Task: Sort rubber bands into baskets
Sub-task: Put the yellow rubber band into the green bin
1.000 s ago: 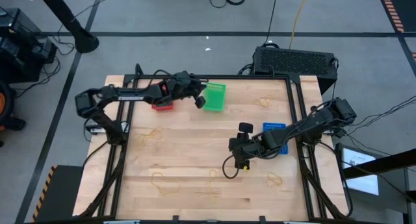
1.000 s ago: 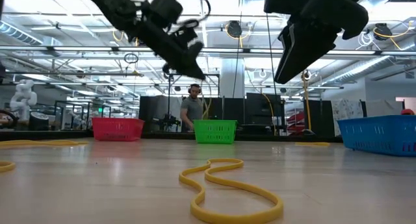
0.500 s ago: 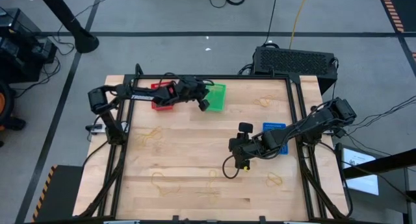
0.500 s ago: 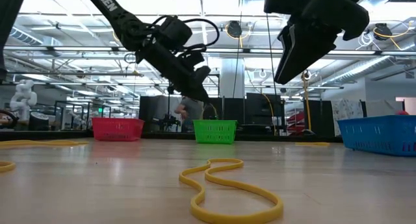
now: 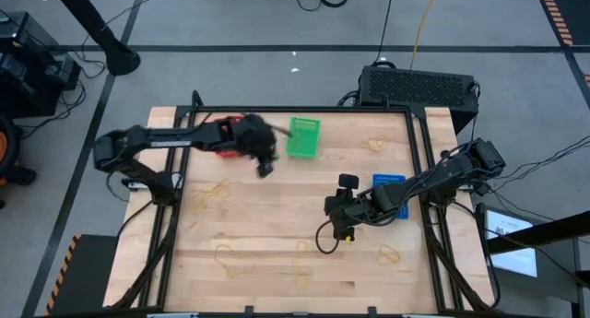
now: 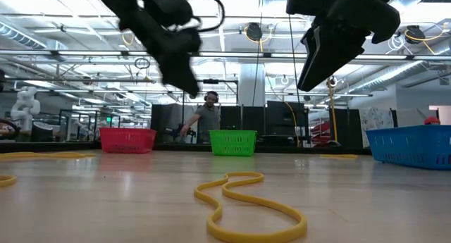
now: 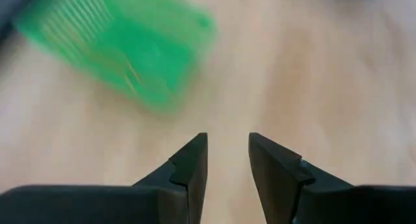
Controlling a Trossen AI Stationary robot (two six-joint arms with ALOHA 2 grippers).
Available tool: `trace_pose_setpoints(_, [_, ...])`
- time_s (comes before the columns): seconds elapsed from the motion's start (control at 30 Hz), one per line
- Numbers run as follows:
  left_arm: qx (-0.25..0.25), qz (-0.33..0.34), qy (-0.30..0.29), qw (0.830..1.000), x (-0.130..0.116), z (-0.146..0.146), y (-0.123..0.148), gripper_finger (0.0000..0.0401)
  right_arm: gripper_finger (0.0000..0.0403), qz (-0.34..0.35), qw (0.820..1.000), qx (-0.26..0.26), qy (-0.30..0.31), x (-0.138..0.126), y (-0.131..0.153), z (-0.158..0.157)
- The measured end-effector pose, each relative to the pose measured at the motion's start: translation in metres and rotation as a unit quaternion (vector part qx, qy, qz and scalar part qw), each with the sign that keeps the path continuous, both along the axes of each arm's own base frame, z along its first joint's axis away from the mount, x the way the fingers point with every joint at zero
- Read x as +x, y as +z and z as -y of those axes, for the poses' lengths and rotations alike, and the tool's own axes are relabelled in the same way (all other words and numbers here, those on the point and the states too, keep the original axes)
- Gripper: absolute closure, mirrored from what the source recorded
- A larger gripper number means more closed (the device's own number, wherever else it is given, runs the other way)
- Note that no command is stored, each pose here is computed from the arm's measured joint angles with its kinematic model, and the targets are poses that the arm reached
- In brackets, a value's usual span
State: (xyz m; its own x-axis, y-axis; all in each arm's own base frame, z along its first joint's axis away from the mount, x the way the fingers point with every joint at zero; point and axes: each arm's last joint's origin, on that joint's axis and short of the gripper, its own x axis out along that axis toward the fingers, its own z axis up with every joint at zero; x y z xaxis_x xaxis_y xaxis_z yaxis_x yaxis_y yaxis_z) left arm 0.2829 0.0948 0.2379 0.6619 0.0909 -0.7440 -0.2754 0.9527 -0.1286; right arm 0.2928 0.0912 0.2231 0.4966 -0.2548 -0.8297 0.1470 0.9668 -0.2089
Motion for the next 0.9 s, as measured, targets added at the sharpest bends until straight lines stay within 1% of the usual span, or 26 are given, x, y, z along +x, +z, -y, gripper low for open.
trace_pose_setpoints(0.07, [-0.027, -0.056, -0.026, 0.998, -0.017, 0.020, 0.005, 0.0281, 0.0250, 0.000, 1.000, 0.000, 0.000, 0.000, 0.000, 0.000])
trace_pose_setpoints(0.13, [-0.043, -0.109, -0.037, 0.992, -0.033, 0.041, 0.008, 0.0281, 0.0250, 0.001, 1.000, 0.001, -0.001, 0.000, 0.000, 0.000])
trace_pose_setpoints(0.2, [-0.044, -0.156, -0.029, 0.986, -0.048, 0.060, 0.007, 0.0281, 0.0250, 0.003, 1.000, 0.005, -0.007, 0.000, 0.000, 0.000])
trace_pose_setpoints(0.27, [-0.031, -0.191, -0.008, 0.981, -0.063, 0.075, 0.002, 0.0281, 0.0250, 0.006, 1.000, 0.009, -0.013, 0.000, 0.000, 0.000])
trace_pose_setpoints(0.4, [-0.018, -0.239, 0.034, 0.970, -0.086, 0.096, -0.016, 0.0280, 0.0250, 0.014, 1.000, 0.016, -0.022, 0.001, 0.001, 0.000])
trace_pose_setpoints(0.57, [-0.016, -0.288, 0.071, 0.955, -0.106, 0.106, -0.049, 0.0280, 0.0250, 0.035, 0.999, 0.026, -0.025, 0.005, 0.003, -0.002])
trace_pose_setpoints(0.63, [0.002, -0.303, 0.085, 0.949, -0.113, 0.105, -0.060, 0.0280, 0.0250, 0.039, 0.999, 0.027, -0.024, 0.005, 0.003, -0.002])
trace_pose_setpoints(0.73, [0.050, -0.313, 0.110, 0.942, -0.120, 0.101, -0.072, 0.0280, 0.0250, 0.043, 0.999, 0.025, -0.019, 0.006, 0.003, -0.002])
trace_pose_setpoints(0.77, [0.052, -0.316, 0.120, 0.940, -0.122, 0.100, -0.075, 0.0280, 0.0250, 0.043, 0.999, 0.025, -0.018, 0.006, 0.004, -0.002])
trace_pose_setpoints(0.83, [0.048, -0.311, 0.131, 0.940, -0.122, 0.098, -0.077, 0.0280, 0.0250, 0.045, 0.998, 0.025, -0.017, 0.007, 0.004, -0.002])
trace_pose_setpoints(0.9, [0.041, -0.294, 0.150, 0.943, -0.120, 0.097, -0.079, 0.0280, 0.0250, 0.046, 0.998, 0.025, -0.017, 0.007, 0.004, -0.002])
